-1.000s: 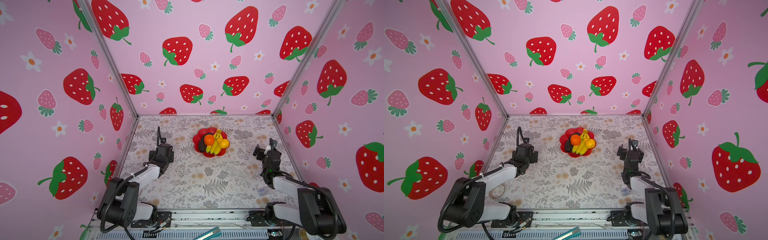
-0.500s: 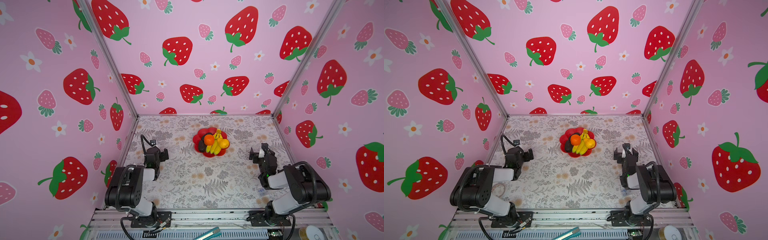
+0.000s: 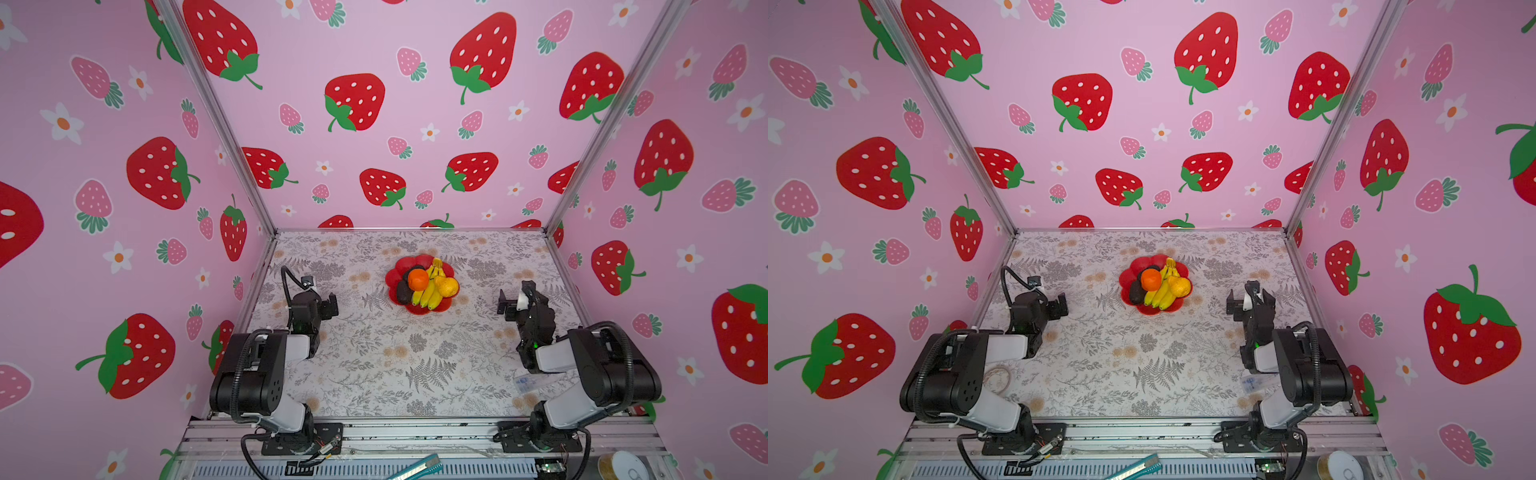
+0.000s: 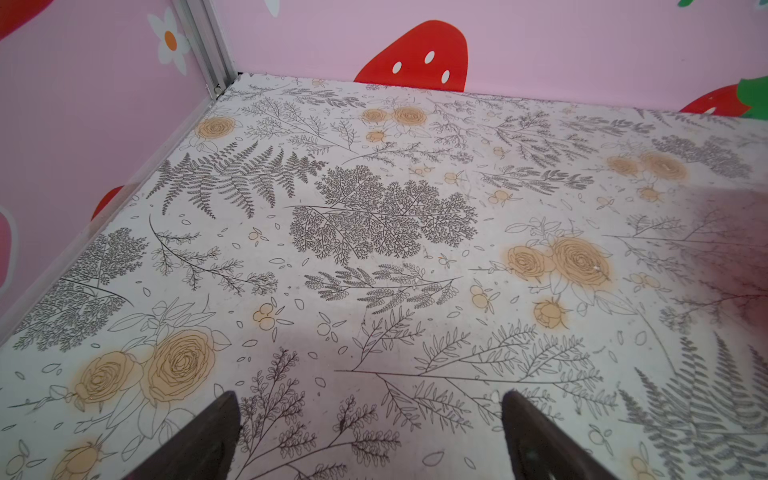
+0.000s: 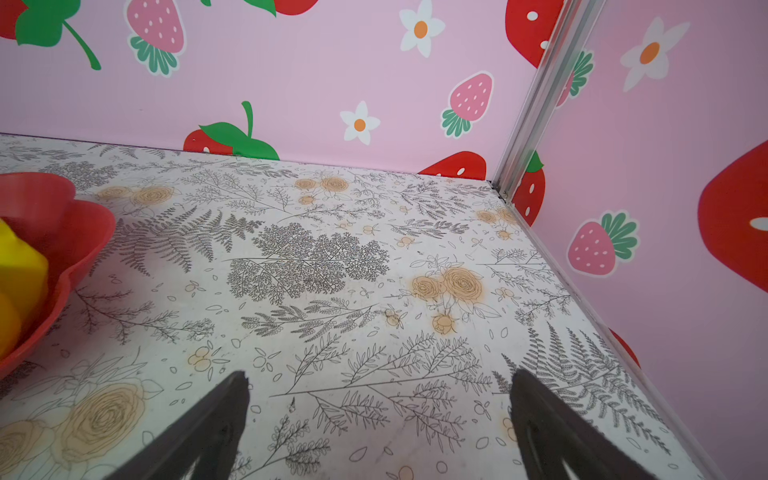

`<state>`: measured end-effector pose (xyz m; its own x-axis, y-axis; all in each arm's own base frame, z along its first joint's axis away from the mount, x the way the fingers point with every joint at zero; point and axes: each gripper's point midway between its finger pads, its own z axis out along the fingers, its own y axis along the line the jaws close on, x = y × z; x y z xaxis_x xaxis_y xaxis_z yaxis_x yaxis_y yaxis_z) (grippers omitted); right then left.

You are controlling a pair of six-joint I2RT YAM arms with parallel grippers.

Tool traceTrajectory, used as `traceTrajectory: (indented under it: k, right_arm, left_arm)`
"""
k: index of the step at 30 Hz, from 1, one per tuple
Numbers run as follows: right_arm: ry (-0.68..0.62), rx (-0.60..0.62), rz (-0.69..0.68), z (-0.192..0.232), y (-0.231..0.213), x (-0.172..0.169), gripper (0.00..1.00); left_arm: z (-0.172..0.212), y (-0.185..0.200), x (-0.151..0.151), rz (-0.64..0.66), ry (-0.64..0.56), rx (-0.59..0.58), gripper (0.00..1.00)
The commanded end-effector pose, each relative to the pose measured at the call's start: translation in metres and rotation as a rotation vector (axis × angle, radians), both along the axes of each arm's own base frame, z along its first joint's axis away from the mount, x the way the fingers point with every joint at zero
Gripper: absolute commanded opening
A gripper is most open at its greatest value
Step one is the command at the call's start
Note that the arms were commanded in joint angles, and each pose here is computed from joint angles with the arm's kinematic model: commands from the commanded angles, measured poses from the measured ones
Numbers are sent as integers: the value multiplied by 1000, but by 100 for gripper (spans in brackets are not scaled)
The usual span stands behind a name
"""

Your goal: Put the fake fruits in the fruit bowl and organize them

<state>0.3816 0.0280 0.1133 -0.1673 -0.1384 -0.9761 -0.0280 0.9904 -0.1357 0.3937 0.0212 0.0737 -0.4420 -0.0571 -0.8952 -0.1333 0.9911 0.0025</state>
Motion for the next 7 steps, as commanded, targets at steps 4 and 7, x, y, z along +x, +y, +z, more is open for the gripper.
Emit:
traceTrajectory:
  k: [4, 7]
  right_arm:
    - [-20, -7, 0, 7, -2, 3, 99]
    - [-21, -8, 0, 7, -2, 3, 99]
  left_arm:
    - [12, -3, 8, -17, -38, 1, 99]
    - [12, -2, 8, -12, -44, 2, 99]
